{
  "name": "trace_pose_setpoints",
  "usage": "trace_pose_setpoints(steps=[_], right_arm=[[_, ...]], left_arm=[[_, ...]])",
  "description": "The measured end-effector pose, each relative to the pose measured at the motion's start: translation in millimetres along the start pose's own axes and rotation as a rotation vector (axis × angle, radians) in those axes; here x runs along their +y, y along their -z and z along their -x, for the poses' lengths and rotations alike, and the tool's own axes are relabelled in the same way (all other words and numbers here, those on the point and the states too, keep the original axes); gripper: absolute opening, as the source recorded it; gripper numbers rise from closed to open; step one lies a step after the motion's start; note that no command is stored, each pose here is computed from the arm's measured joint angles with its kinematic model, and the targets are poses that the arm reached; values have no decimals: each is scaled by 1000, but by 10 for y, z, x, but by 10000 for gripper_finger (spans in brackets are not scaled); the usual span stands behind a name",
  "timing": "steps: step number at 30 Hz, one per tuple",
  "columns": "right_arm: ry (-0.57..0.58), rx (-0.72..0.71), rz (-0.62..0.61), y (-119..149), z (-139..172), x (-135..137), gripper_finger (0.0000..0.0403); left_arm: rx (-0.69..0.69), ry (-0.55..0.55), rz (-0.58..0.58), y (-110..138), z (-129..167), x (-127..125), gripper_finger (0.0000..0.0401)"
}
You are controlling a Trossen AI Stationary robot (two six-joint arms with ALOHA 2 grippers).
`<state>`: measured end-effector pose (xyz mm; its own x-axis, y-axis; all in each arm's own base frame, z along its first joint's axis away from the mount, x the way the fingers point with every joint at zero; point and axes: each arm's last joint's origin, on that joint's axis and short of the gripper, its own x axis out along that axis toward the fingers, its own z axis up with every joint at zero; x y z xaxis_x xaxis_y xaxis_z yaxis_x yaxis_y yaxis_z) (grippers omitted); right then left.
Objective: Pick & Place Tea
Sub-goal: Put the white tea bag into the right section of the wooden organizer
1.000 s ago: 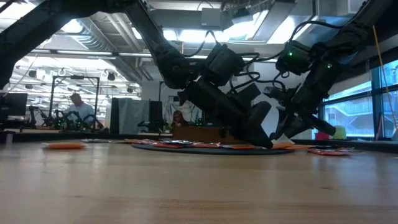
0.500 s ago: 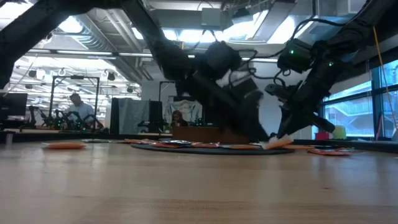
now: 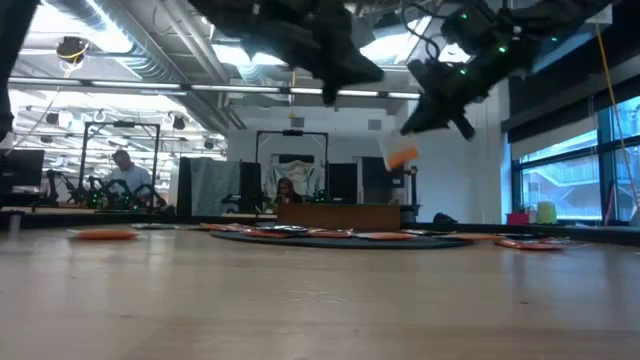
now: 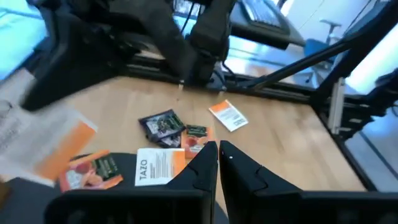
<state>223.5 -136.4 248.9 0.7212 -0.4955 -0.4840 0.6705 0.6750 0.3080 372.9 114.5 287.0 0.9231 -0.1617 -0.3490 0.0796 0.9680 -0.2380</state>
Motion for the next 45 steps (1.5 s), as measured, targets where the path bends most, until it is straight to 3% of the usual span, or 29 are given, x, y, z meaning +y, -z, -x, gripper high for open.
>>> trace_pose_setpoints(steps=[5, 9, 17, 22, 45], right_arm=[[71, -29, 175, -295, -186, -138, 4], [67, -7, 216, -387, -441, -311, 4], [-44, 46, 180, -345, -997, -607, 5], [-44, 54, 220, -355, -1236, -685, 5], [97, 72, 291, -340, -1318, -752, 21]], left_arm=[[-81, 6, -42, -18, 385, -186, 15], [-85, -3, -48, 62, 523, -309, 15], [-75, -63, -25, 206, 515, -399, 15], [-56, -105, 23, 249, 472, -406, 15], [-61, -130, -9, 248, 445, -473, 15]])
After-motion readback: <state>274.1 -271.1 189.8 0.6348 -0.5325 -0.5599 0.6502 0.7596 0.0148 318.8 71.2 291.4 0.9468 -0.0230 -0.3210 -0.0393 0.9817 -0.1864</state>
